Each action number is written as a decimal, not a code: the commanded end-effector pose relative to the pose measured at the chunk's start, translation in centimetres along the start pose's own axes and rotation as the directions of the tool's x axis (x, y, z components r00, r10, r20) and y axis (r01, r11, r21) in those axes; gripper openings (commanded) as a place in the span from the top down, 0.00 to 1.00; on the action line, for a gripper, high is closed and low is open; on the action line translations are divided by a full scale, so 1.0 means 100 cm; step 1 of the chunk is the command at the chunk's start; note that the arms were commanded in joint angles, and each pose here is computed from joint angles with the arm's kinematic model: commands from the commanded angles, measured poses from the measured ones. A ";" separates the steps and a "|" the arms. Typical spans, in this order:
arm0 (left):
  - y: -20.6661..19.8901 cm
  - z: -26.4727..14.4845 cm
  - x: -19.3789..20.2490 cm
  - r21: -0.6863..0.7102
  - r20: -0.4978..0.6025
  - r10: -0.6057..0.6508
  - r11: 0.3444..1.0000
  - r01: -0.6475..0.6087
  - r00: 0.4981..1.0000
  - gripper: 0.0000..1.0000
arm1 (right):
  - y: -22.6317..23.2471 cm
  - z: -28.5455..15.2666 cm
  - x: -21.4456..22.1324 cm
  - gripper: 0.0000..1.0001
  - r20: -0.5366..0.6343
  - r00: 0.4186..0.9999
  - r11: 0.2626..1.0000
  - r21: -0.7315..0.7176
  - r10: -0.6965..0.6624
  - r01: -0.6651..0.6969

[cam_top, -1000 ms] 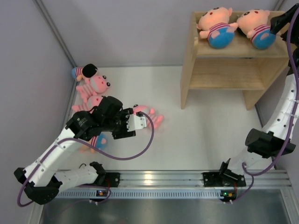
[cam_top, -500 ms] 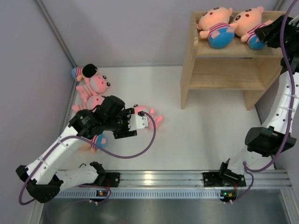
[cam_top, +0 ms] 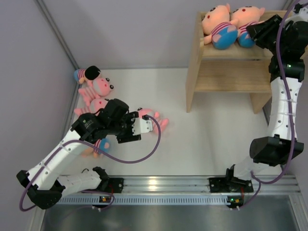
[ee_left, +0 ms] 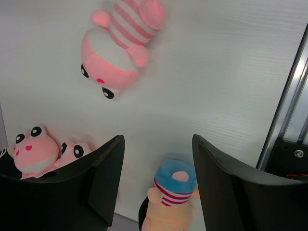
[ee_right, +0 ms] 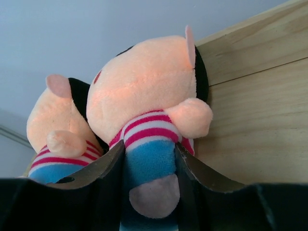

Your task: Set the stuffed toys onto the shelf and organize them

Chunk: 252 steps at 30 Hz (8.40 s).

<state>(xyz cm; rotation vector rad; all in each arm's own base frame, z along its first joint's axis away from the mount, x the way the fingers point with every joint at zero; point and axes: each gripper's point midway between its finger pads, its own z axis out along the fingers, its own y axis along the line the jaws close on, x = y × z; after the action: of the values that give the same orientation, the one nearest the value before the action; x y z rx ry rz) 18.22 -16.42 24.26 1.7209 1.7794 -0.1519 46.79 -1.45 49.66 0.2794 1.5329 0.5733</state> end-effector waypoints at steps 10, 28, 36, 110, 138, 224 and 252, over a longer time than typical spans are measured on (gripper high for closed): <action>0.000 -0.001 0.004 -0.022 0.005 -0.001 1.000 0.001 1.000 0.36 | 0.031 -0.024 -0.022 0.30 0.111 0.992 0.998 0.030 -0.059 0.056; 0.158 0.073 0.094 -0.389 -0.137 -0.548 0.796 0.463 0.825 0.31 | 0.069 -0.113 -0.070 0.17 0.276 0.905 0.946 0.099 -0.323 0.308; 0.307 0.044 0.174 -0.716 0.065 -0.770 0.407 0.567 0.635 0.30 | 0.069 -0.124 -0.048 0.17 0.278 0.894 0.935 0.057 -0.351 0.349; 0.404 0.057 0.187 -0.663 0.463 -0.615 0.237 0.710 0.638 1.00 | 0.140 -0.156 0.083 0.21 0.074 0.796 0.781 -0.161 -0.600 0.603; 0.160 -0.081 -0.106 0.462 0.500 -0.821 0.522 0.717 0.275 1.00 | 0.268 -0.143 0.291 0.16 0.289 0.816 0.440 -0.727 -0.502 0.528; 0.202 -0.126 -0.061 -0.110 0.646 -0.581 0.572 0.813 0.496 0.02 | 0.170 -0.108 -0.030 1.00 0.263 0.291 0.299 -0.007 -0.920 0.954; 0.176 -0.027 0.025 -0.197 0.392 -0.713 0.552 0.810 0.581 0.04 | -0.028 -0.109 -0.132 1.00 -0.059 0.446 0.369 0.471 -0.893 0.801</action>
<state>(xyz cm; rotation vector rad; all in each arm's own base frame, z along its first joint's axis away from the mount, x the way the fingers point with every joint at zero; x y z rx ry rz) 33.65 -10.45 30.73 0.4928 2.1047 -0.3856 38.76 -12.01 55.67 -0.2574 1.4379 -0.6894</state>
